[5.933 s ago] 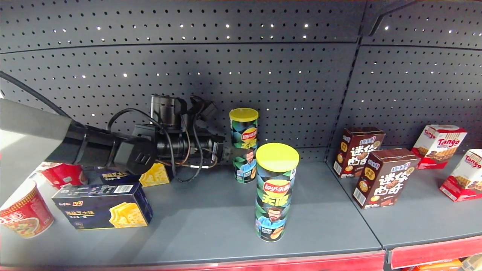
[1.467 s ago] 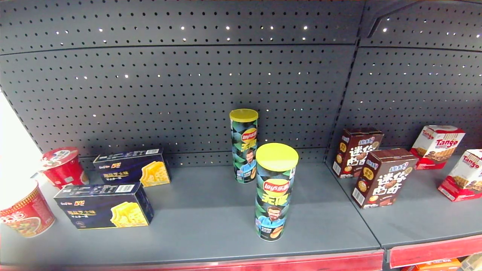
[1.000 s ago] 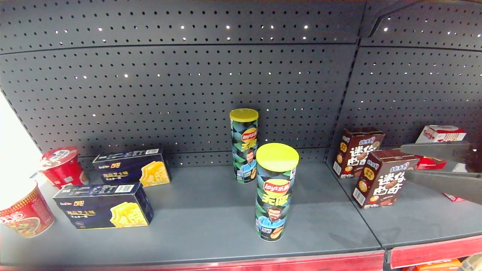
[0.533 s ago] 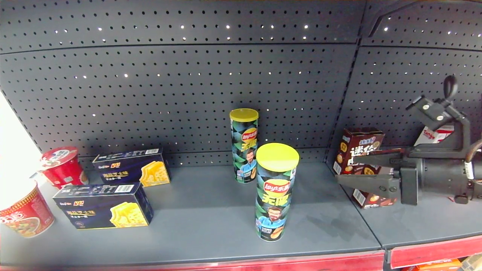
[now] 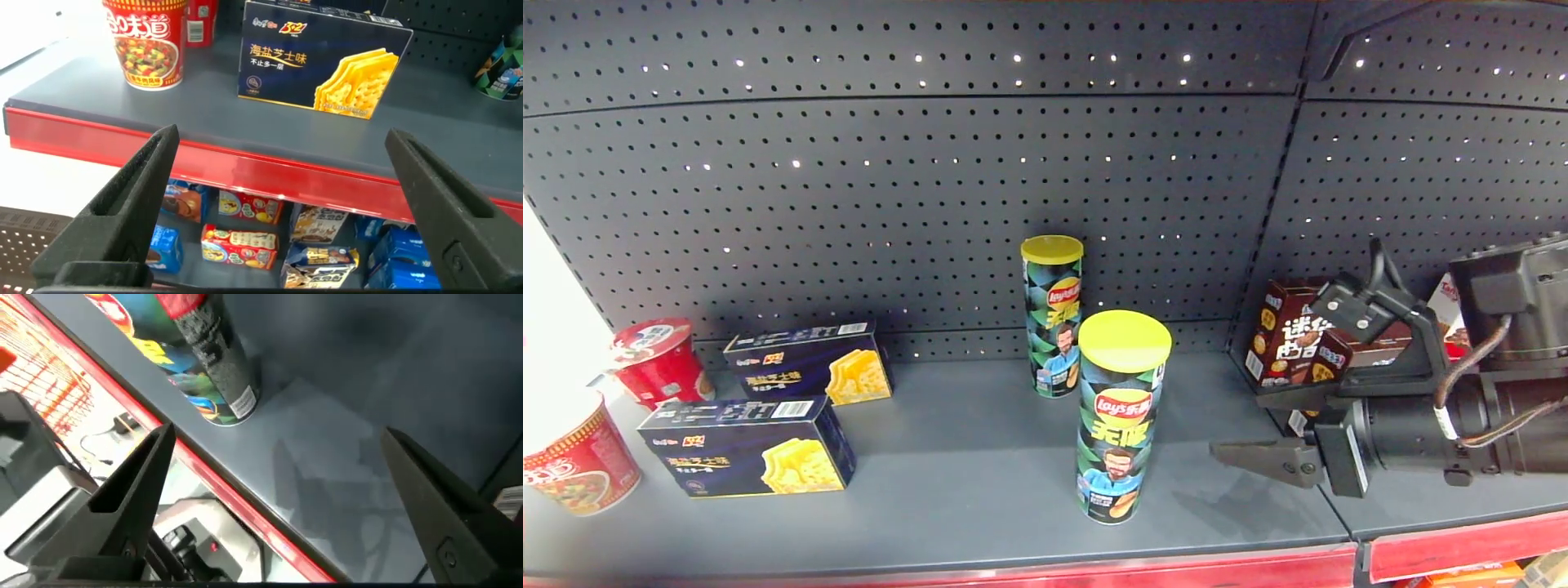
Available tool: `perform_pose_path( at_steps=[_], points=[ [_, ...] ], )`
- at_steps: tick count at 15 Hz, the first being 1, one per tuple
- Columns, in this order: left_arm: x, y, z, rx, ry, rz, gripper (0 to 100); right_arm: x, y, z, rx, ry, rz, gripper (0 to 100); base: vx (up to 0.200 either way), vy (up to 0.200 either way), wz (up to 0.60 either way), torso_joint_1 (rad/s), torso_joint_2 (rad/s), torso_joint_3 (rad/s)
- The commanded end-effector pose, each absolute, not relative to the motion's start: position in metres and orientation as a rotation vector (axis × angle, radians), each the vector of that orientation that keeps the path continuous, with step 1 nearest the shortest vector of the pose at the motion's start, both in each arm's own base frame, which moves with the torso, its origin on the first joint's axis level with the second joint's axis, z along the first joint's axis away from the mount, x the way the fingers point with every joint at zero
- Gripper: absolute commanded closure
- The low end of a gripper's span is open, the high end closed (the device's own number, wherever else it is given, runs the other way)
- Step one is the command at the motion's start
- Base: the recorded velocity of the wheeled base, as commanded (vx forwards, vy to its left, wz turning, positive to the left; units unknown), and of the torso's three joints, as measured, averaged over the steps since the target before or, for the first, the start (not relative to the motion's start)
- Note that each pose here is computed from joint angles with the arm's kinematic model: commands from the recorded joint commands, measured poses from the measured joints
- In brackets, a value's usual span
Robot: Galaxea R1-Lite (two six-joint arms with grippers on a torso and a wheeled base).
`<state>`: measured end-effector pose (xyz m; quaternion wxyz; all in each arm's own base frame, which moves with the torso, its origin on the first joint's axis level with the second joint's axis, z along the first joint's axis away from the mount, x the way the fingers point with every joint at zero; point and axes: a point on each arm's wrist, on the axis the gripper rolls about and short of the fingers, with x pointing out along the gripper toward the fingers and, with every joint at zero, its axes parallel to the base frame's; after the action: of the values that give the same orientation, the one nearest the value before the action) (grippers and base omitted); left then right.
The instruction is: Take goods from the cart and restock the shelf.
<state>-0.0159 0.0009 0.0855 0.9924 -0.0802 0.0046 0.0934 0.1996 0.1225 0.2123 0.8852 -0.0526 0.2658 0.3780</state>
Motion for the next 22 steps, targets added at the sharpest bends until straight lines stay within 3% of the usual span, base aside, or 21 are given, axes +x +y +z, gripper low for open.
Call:
perform_pose_path(
  at_steps=[1, 10, 22],
  points=[
    [-0.016, 0.001, 0.085, -0.159, 0.011, 0.189, 0, 0.206, 0.129, 0.204, -0.118, 0.585, 0.790, 0, 0.000, 0.000, 0.00, 0.000, 0.00, 0.000],
    [-0.016, 0.001, 0.085, -0.160, 0.011, 0.190, 0, 0.233, 0.134, 0.182, -0.118, 0.667, 0.744, 0, 0.000, 0.000, 0.00, 0.000, 0.00, 0.000],
    [-0.016, 0.001, 0.085, -0.162, 0.011, 0.189, 0, 0.260, 0.165, 0.181, -0.133, 0.658, 0.798, 0, 0.000, 0.000, 0.00, 0.000, 0.00, 0.000]
  ],
)
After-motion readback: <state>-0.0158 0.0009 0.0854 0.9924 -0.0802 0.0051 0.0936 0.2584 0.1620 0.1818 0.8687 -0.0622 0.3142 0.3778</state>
